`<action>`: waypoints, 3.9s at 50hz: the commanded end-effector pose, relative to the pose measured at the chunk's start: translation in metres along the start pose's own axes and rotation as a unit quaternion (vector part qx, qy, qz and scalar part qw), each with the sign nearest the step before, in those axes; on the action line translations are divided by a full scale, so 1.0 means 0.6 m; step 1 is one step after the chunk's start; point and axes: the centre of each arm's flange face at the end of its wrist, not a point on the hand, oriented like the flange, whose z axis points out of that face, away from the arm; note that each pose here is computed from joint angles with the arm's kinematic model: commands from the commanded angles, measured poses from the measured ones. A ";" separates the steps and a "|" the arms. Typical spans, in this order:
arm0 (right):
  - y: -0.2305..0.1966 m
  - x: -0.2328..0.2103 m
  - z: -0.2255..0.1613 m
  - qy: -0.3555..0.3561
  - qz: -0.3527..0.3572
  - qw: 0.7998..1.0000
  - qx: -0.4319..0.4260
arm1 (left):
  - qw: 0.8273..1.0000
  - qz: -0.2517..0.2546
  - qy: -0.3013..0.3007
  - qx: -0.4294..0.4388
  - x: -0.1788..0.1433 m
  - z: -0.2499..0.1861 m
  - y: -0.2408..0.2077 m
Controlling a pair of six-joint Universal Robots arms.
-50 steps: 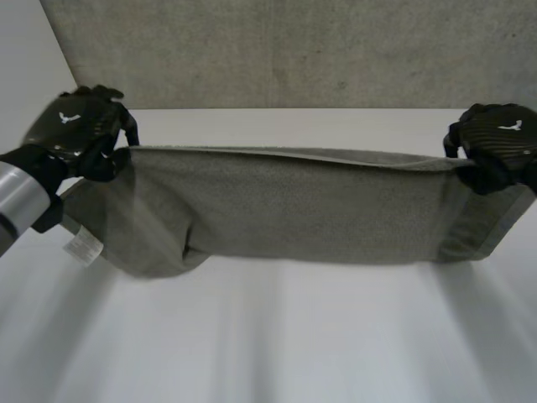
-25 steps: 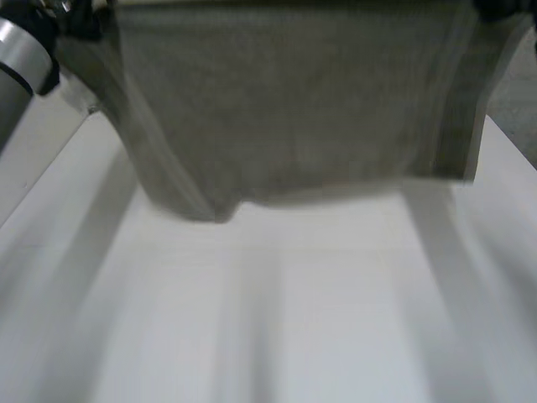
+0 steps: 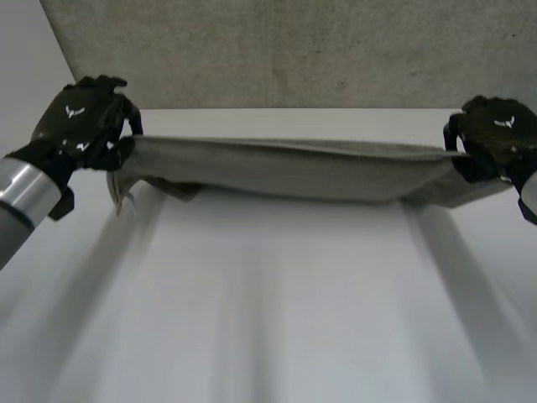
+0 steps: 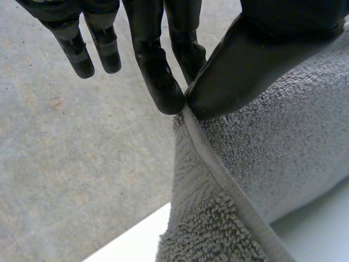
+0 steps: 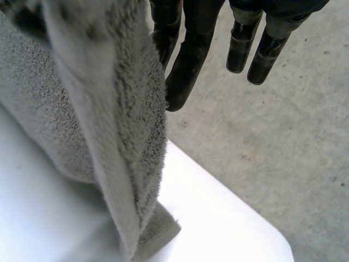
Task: Fold the towel.
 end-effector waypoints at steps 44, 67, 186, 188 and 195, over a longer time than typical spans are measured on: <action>-0.010 0.017 0.071 -0.041 -0.027 0.999 -0.006 | 0.999 -0.028 0.014 -0.042 -0.021 0.086 0.029; -0.157 0.041 0.065 0.024 0.011 0.985 0.171 | 0.995 -0.005 -0.025 0.093 -0.041 0.115 -0.114; -0.276 0.067 0.088 0.046 -0.016 0.973 0.224 | 0.979 0.114 0.000 0.170 0.003 0.173 -0.193; -0.289 0.074 0.082 0.049 0.007 0.968 0.247 | 0.970 0.111 -0.004 0.217 0.007 0.153 -0.241; -0.202 0.042 0.086 0.003 0.040 0.983 0.177 | 0.970 0.054 -0.002 0.236 -0.025 0.140 -0.214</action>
